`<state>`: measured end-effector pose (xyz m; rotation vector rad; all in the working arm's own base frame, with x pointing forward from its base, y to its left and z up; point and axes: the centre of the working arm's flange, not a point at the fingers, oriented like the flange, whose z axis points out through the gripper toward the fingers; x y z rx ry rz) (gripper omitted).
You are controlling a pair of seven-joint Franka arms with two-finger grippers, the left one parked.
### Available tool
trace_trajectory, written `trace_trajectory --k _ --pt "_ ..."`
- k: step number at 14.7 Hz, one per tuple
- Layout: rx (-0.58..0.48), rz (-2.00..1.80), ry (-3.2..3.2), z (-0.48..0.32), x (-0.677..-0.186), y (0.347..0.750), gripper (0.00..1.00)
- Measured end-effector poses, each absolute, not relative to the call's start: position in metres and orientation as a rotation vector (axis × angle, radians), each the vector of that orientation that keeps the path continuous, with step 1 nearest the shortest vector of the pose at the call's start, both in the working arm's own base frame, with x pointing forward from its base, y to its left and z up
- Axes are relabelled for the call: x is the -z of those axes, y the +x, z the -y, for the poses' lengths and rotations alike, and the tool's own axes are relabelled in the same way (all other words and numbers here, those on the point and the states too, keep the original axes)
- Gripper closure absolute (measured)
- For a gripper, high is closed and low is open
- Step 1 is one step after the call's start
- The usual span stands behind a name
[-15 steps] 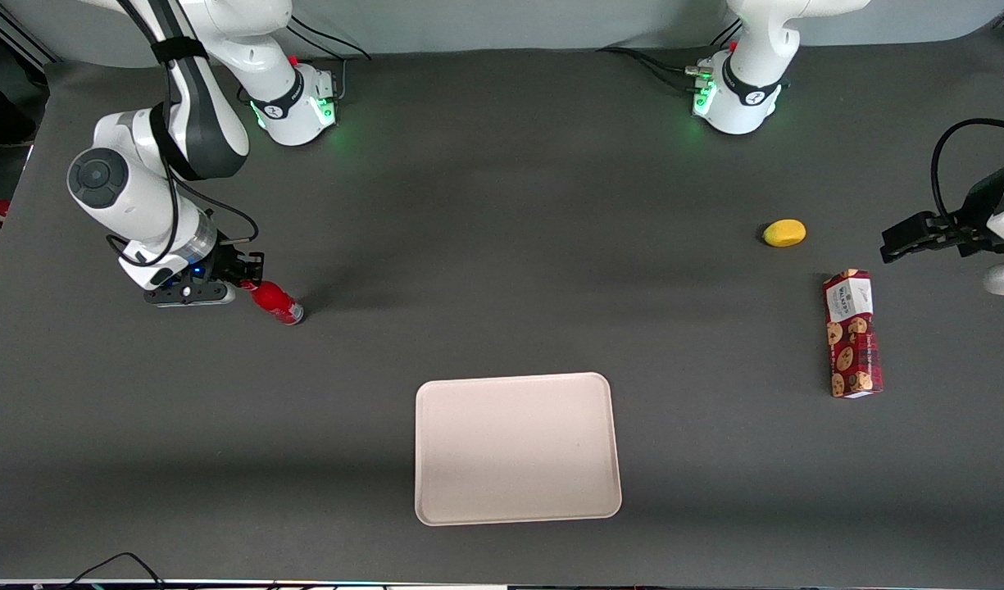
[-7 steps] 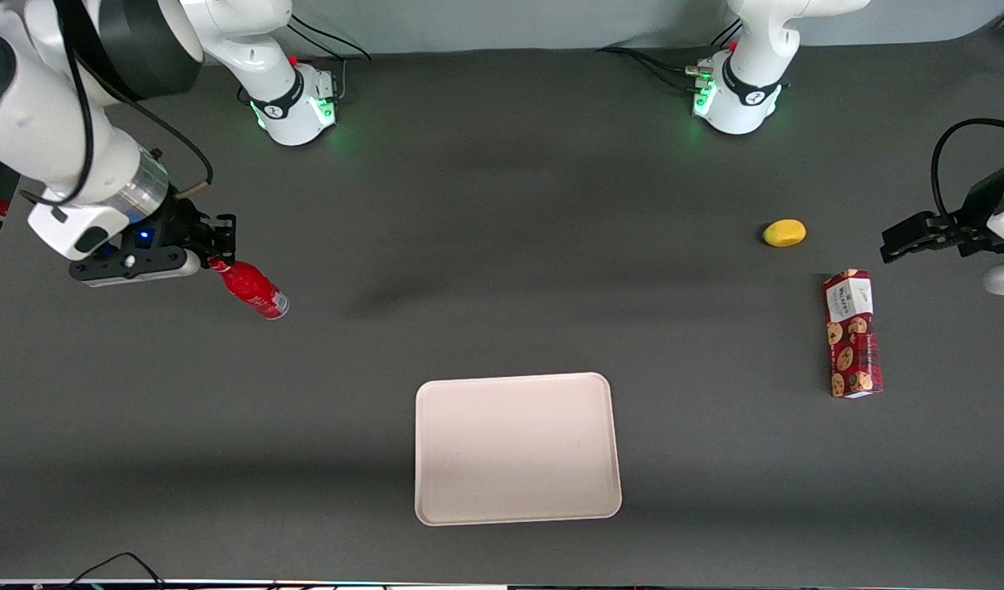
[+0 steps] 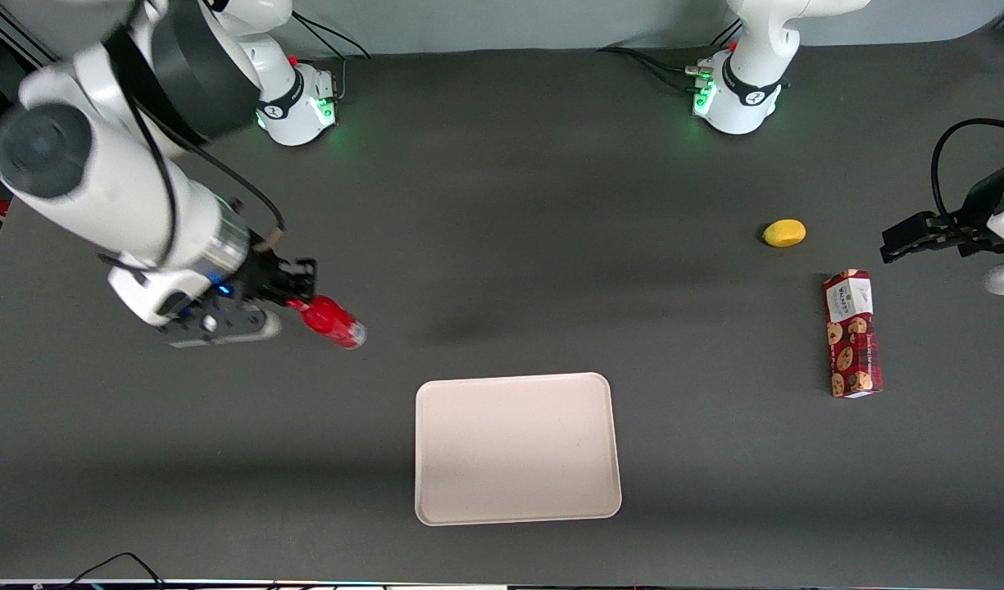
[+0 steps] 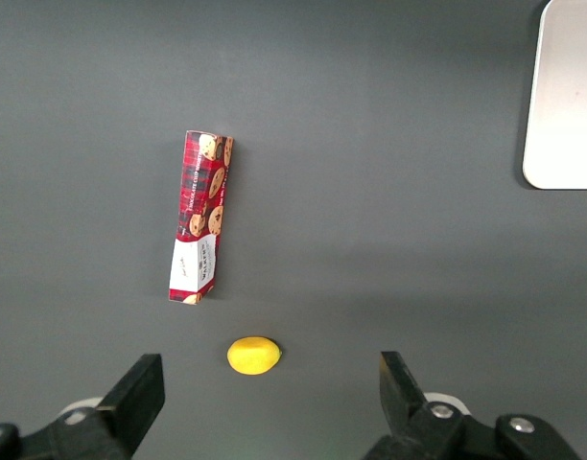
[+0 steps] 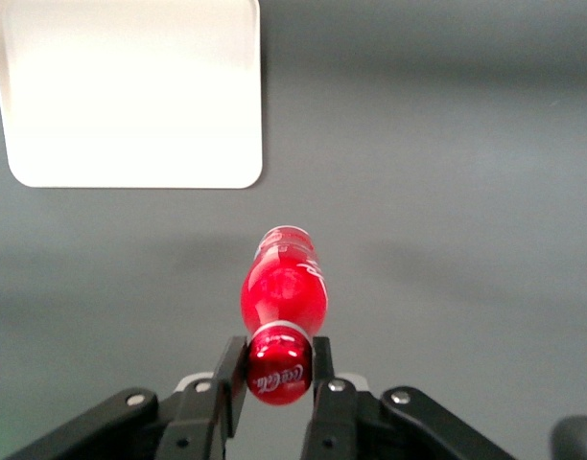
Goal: Place coke bottle on tray
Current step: 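Lift the bottle and carry it with the right gripper to the white tray, then lower the bottle onto the tray and open the right gripper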
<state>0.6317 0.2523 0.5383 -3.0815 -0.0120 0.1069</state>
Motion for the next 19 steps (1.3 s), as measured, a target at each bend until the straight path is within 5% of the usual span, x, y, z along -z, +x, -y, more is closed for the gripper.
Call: trace_trajectory --k 7,19 --pt "-0.049 -0.16 -3.064 -0.326 -0.426 0.674 0.69" --pt "0.012 -0.2 -3.053 -0.339 -0.354 0.697 0.69"
